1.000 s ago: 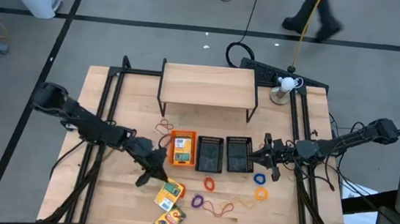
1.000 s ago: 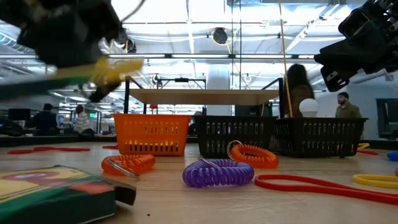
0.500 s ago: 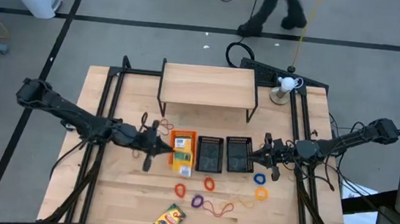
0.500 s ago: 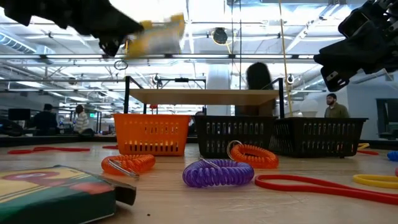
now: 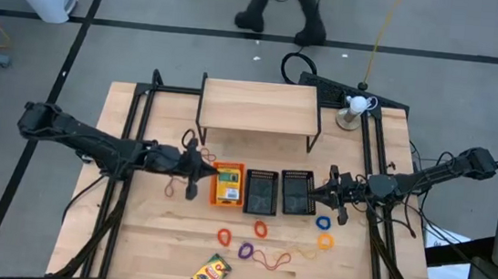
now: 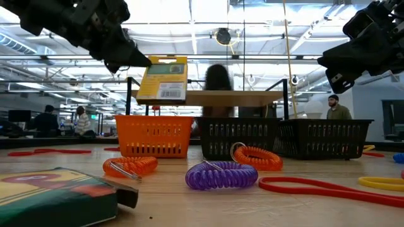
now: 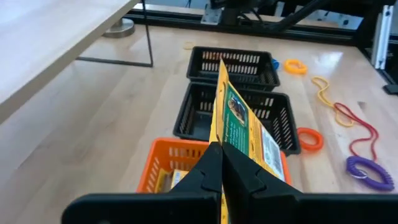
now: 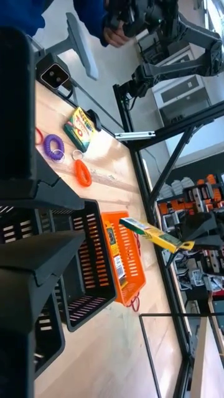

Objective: Pick & Place Office Desk Supplies
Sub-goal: Put the yellow crayon box into the orange bin

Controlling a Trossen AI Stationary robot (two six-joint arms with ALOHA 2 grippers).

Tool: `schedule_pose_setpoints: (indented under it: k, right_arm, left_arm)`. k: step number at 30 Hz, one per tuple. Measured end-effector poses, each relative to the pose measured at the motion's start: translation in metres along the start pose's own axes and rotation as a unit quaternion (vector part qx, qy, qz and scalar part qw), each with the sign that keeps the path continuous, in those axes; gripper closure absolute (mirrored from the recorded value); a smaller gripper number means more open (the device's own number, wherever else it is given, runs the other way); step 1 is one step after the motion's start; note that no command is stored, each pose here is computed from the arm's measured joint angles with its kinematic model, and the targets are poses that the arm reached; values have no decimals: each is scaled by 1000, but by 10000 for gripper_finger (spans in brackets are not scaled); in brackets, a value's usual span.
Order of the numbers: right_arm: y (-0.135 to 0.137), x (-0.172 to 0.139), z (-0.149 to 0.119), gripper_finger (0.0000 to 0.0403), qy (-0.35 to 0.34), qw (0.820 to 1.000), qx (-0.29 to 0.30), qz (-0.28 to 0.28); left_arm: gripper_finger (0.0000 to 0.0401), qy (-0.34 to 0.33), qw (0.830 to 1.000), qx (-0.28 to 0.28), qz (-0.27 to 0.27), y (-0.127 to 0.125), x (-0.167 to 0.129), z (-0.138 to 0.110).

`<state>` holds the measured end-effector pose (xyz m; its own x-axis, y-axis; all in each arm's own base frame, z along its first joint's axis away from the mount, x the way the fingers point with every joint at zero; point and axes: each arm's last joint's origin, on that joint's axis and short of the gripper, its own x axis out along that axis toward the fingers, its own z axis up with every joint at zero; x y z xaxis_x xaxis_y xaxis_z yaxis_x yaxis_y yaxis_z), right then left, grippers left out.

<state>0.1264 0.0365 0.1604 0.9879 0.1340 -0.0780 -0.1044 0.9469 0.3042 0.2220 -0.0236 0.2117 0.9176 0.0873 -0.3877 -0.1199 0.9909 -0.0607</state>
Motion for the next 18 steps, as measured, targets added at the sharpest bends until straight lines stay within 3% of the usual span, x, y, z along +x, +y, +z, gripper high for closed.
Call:
schedule_pose_setpoints:
  k: [8, 18]
  right_arm:
    - [0, 0, 0, 344, 0, 1000, 0, 0]
    - [0, 0, 0, 344, 0, 1000, 0, 0]
  left_arm:
    - [389, 12, 1000, -3, 2, 2, 0, -2]
    - [320, 16, 1000, -21, -12, 4, 1, -2]
